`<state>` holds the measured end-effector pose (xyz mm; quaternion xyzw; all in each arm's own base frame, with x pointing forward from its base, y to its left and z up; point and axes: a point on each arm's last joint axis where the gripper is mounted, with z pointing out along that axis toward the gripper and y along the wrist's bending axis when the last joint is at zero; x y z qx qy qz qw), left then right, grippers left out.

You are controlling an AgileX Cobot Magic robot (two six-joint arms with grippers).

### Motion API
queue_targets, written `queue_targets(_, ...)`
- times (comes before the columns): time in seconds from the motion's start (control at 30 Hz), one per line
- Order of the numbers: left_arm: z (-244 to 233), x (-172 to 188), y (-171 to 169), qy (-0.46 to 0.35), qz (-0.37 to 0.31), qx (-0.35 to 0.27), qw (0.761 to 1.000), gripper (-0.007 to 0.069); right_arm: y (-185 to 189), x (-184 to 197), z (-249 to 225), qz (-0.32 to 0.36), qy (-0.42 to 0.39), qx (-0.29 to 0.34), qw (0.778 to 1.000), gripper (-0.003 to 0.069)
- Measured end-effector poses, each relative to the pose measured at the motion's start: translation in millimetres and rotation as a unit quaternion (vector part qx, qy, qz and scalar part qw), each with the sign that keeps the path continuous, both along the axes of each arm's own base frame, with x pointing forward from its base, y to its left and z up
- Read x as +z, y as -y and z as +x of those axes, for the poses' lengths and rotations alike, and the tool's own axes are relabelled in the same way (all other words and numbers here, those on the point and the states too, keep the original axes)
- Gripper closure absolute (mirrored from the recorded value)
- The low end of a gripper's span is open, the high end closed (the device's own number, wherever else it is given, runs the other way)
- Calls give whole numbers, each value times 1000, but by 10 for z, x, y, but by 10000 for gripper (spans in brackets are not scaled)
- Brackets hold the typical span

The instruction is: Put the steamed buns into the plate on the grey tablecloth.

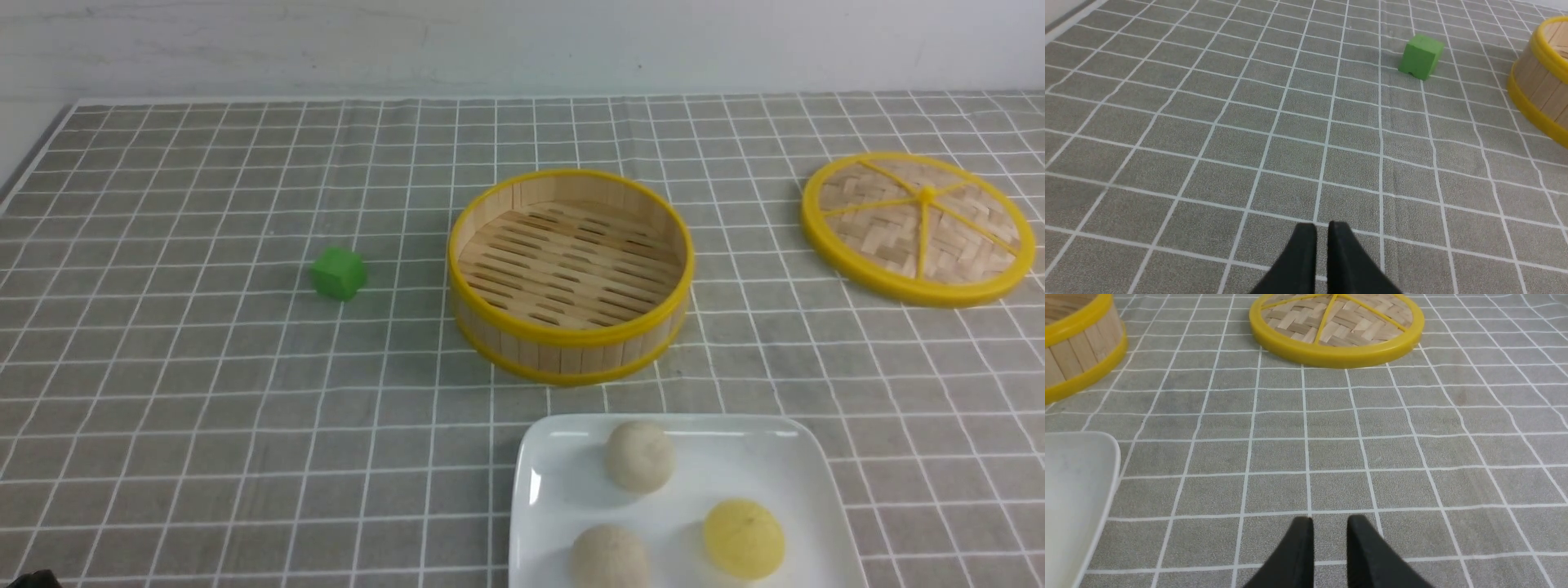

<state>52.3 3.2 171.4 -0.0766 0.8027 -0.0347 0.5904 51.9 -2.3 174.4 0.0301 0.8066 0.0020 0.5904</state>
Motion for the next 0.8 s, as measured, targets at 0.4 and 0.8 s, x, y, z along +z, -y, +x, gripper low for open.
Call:
queue_targets(0.4, 0, 2, -1, 0, 1, 0, 1000, 548, 0, 0, 0, 0, 0, 0, 1000, 494)
queue_targets(0.8, -1, 1, -2, 0, 2, 0, 1000, 536, 0, 0, 0, 0, 0, 0, 1000, 476)
